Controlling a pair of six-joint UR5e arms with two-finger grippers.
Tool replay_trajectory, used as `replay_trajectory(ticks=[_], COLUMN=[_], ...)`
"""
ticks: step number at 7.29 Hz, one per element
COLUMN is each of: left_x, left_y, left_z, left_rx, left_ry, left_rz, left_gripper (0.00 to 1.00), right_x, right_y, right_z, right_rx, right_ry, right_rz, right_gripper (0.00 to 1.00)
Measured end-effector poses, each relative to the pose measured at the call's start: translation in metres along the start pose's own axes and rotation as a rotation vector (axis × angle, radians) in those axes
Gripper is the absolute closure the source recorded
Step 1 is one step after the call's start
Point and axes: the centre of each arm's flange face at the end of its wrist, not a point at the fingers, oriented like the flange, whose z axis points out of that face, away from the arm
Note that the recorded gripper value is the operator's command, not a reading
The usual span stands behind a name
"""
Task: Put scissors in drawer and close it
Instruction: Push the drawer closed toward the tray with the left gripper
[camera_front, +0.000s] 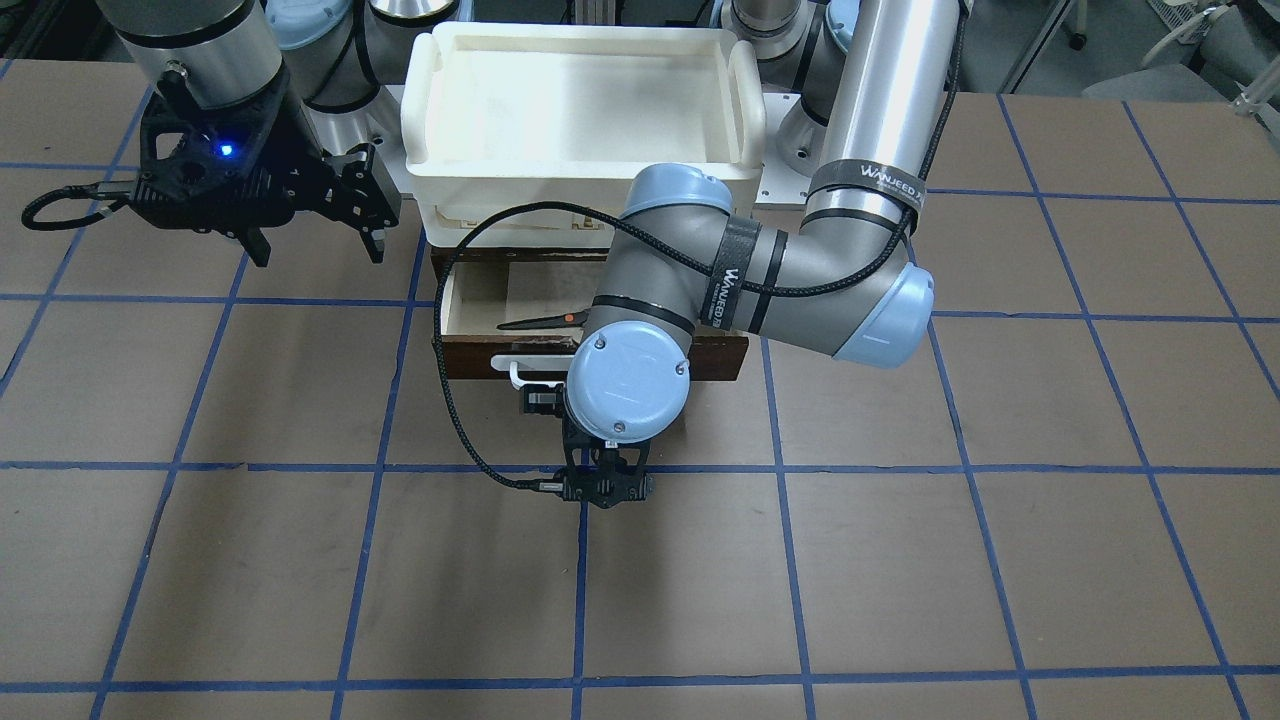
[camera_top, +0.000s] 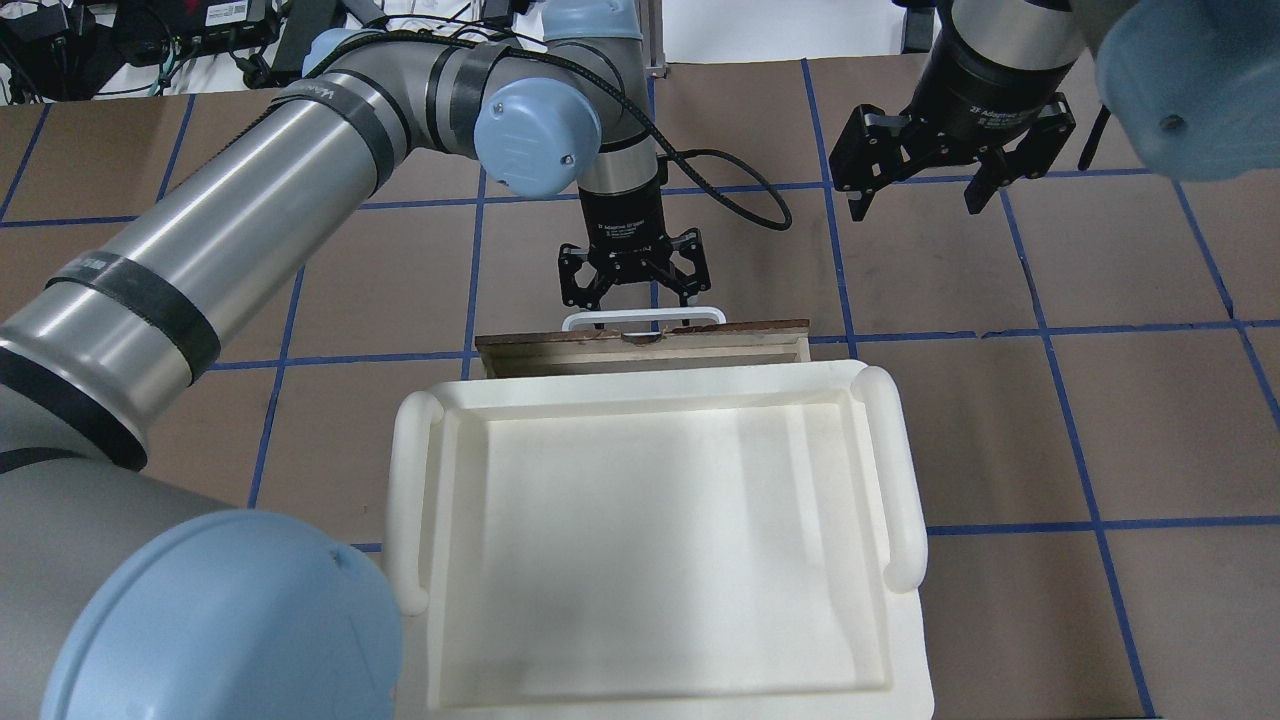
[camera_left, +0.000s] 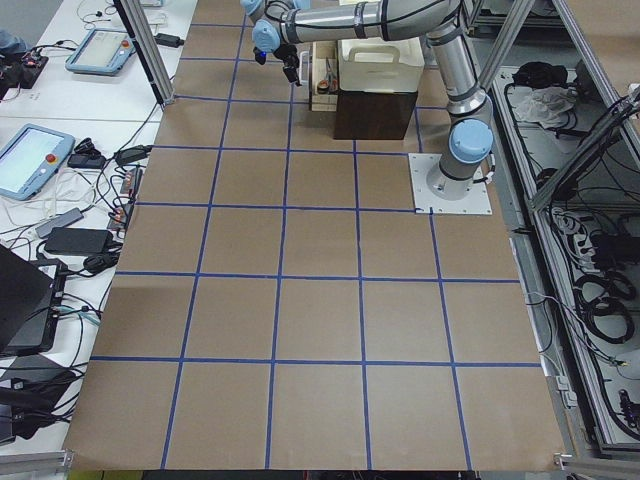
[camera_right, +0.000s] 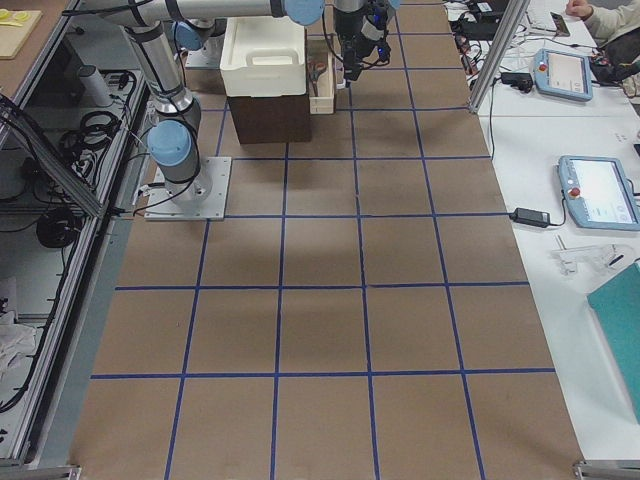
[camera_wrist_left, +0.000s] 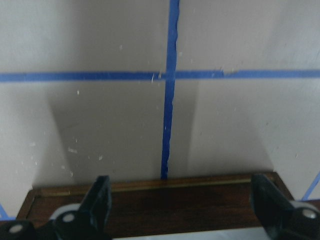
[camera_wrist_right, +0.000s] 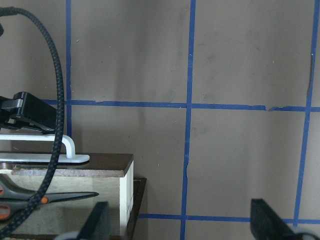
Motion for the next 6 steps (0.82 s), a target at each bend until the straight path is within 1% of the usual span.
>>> replay_trajectory(ticks=[3,6], left_x=[-0.01,-0.007], left_y=[0.031,0.053], left_z=[0.014,0.024], left_rx=[-0.039,-0.06], left_ry=[-0.011,-0.015], left_rz=[0.006,0.017], left_gripper=[0.0,0.0], right_x=[0.0,0.0], right_y=[0.0,0.0], right_z=[0.0,0.0], right_rx=[0.001,0.001], right_ry=[0.0,0.0], right_rz=[-0.001,-0.002], right_gripper=[0.0,0.0])
